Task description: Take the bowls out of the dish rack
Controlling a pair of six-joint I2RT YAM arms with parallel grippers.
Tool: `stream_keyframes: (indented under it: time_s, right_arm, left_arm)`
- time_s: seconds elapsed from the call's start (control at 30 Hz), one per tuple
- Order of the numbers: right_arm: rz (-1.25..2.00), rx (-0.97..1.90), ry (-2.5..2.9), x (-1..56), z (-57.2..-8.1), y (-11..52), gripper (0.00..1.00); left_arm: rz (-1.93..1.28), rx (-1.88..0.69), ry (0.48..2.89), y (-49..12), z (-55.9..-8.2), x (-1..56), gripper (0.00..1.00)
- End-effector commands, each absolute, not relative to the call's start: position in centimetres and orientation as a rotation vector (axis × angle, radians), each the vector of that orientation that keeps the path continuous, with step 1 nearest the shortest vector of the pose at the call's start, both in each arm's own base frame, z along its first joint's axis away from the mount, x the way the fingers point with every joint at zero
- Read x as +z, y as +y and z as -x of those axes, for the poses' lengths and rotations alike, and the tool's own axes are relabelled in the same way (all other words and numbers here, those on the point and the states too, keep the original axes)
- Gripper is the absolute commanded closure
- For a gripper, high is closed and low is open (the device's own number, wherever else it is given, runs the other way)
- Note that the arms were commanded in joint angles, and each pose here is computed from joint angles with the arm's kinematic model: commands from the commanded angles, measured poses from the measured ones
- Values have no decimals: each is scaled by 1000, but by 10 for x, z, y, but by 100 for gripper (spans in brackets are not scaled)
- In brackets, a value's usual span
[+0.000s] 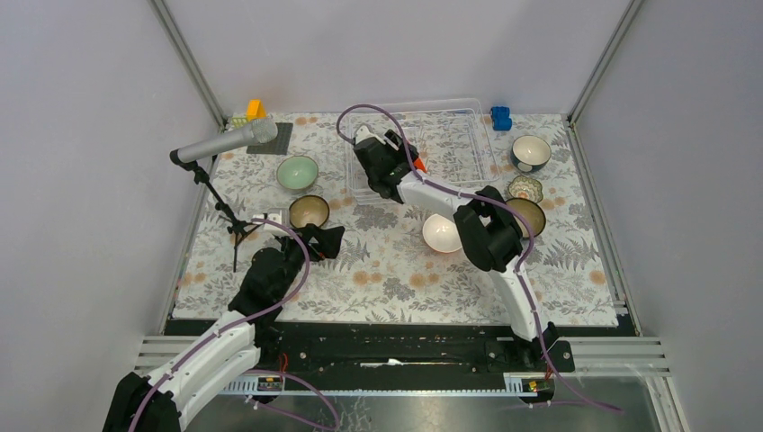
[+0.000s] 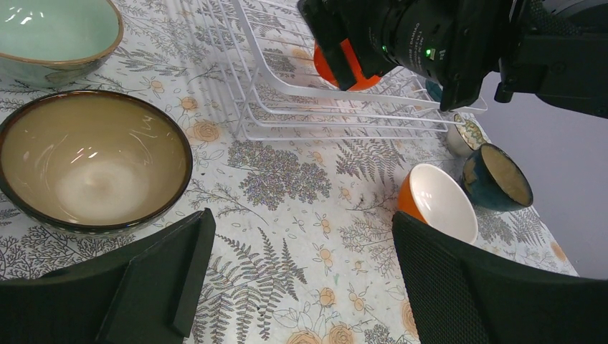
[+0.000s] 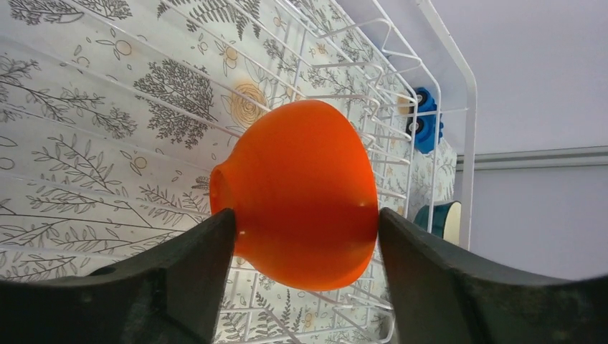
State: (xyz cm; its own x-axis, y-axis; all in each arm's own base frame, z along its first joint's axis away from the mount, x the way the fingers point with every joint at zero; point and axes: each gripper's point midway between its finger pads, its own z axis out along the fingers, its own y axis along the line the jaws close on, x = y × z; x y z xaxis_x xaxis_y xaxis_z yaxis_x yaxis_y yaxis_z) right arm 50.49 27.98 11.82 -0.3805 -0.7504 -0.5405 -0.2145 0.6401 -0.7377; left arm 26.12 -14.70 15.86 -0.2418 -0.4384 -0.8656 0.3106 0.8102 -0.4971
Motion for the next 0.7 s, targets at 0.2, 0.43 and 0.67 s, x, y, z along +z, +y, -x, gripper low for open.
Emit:
stream_keyframes:
  time_s: [0.2,0.43,0.67]
  right_arm:
    - [802,-539,1991,117,-494,300,0]
    - [878,-445,2060,105,-481,308,17]
    - [896,-447,2070,101,-474,302,40]
  left_arm:
    - [108,-708,1610,-146,-264,177,1]
    - [109,-708,1609,-145,-264,177,1]
    - [108,-709,1611,-146,-264,177,1]
